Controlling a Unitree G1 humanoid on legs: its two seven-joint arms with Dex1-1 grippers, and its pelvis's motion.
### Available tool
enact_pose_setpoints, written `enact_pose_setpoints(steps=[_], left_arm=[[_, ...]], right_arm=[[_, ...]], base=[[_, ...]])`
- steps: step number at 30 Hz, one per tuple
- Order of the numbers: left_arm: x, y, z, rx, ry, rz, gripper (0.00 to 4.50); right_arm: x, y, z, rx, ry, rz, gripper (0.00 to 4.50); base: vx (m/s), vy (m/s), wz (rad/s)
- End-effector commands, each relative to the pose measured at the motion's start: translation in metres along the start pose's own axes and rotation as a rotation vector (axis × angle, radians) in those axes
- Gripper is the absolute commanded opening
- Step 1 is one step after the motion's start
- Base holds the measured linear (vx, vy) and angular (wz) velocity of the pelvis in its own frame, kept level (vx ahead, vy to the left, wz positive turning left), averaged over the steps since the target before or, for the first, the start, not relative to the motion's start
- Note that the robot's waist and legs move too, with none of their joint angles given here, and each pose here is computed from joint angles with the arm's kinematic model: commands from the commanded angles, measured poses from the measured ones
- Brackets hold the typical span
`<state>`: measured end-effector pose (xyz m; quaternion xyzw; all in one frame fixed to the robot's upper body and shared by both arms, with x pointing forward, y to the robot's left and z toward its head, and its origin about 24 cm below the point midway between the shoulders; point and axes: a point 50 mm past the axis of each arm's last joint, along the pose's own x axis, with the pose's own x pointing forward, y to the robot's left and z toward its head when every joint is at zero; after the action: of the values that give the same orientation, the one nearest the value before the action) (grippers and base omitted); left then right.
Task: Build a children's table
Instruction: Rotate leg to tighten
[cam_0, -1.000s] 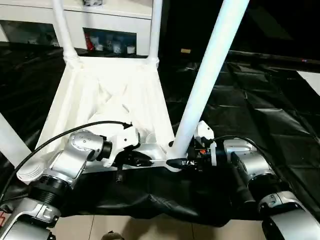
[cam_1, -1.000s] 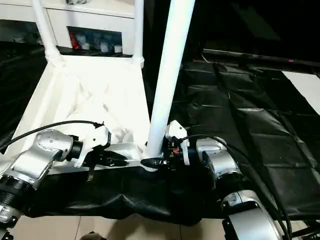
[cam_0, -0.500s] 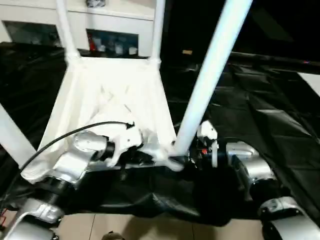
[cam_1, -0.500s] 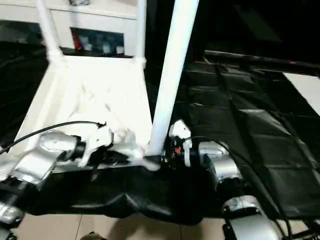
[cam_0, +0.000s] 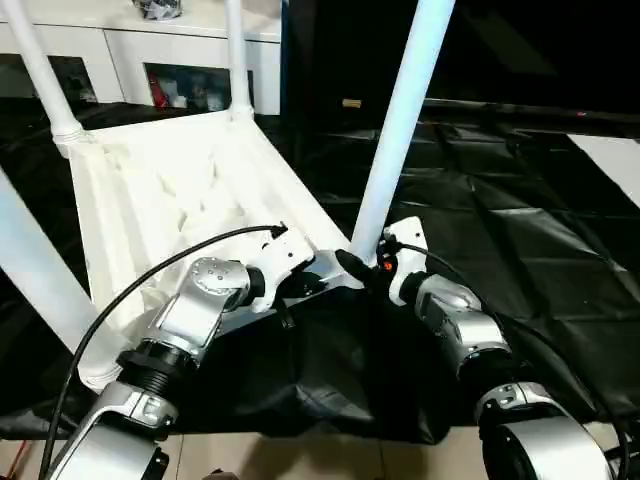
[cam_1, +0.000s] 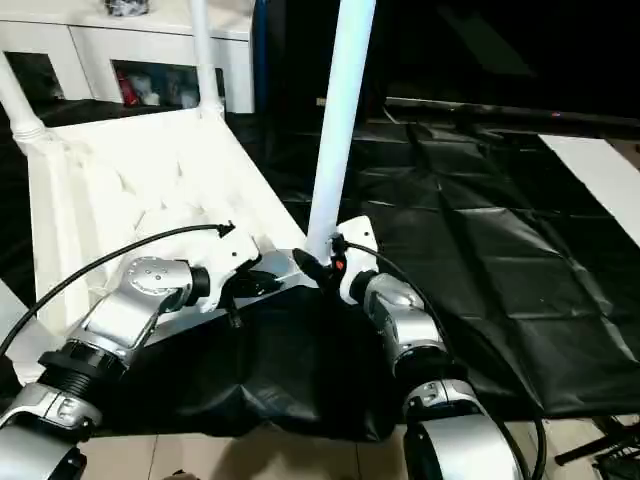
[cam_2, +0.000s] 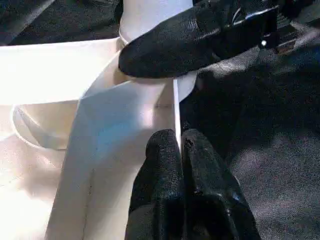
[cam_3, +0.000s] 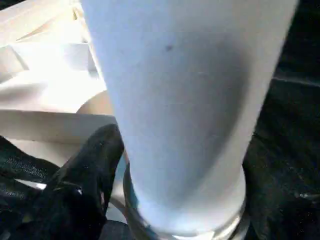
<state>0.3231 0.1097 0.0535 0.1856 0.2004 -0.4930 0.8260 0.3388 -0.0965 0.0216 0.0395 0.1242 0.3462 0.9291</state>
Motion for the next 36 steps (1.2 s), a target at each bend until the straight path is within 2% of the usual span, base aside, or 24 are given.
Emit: enact_pose_setpoints(steps=[1, 9, 13, 17, 20, 22, 24, 27, 28, 29, 32, 36], left_arm=[[0.008, -0.012, 0.018, 0.033, -0.084, -0.076, 0.0], [-0.007, -0.013, 0.008, 0.064, -0.081, -0.177, 0.0], [-0.02, -0.018, 0.002, 0.109, -0.081, -0.308, 0.0], [-0.027, -0.017, 0.001, 0.117, -0.09, -0.347, 0.0], [-0.034, -0.017, -0.002, 0.115, -0.085, -0.387, 0.0], [-0.036, -0.016, -0.003, 0.113, -0.08, -0.399, 0.0], [-0.038, -0.015, -0.003, 0.114, -0.08, -0.407, 0.0], [-0.04, -0.014, -0.005, 0.114, -0.068, -0.412, 0.0], [-0.04, -0.014, -0.005, 0.115, -0.066, -0.412, 0.0], [-0.04, -0.014, -0.005, 0.115, -0.066, -0.412, 0.0], [-0.04, -0.014, -0.005, 0.112, -0.068, -0.411, 0.0], [-0.033, -0.009, -0.005, 0.105, -0.062, -0.323, 0.0]], right_arm=[[0.011, 0.026, -0.005, -0.049, 0.057, 0.187, 3.85], [-0.012, 0.014, -0.002, -0.118, 0.096, 0.429, 3.85], [-0.03, 0.009, -0.003, -0.131, 0.154, 0.601, 3.85], [-0.035, 0.007, -0.001, -0.135, 0.168, 0.645, 3.85], [-0.039, 0.006, -0.002, -0.131, 0.188, 0.685, 3.53], [-0.04, 0.006, -0.002, -0.128, 0.198, 0.701, 3.5], [-0.042, 0.006, -0.002, -0.12, 0.203, 0.72, 3.2], [-0.042, 0.008, -0.004, -0.132, 0.21, 0.734, 3.08], [-0.042, 0.009, -0.005, -0.136, 0.213, 0.737, 3.08], [-0.042, 0.009, -0.005, -0.137, 0.214, 0.739, 2.84], [-0.042, 0.01, -0.006, -0.121, 0.215, 0.745, 2.78], [-0.041, 0.013, -0.01, -0.087, 0.196, 0.712, 2.67]], base=[[0.0, 0.0, 0.0], [0.0, 0.0, 0.0], [0.0, 0.0, 0.0], [0.0, 0.0, 0.0], [0.0, 0.0, 0.0], [0.0, 0.0, 0.0], [0.0, 0.0, 0.0], [0.0, 0.0, 0.0], [0.0, 0.0, 0.0], [0.0, 0.0, 0.0], [0.0, 0.0, 0.0], [0.0, 0.0, 0.0]])
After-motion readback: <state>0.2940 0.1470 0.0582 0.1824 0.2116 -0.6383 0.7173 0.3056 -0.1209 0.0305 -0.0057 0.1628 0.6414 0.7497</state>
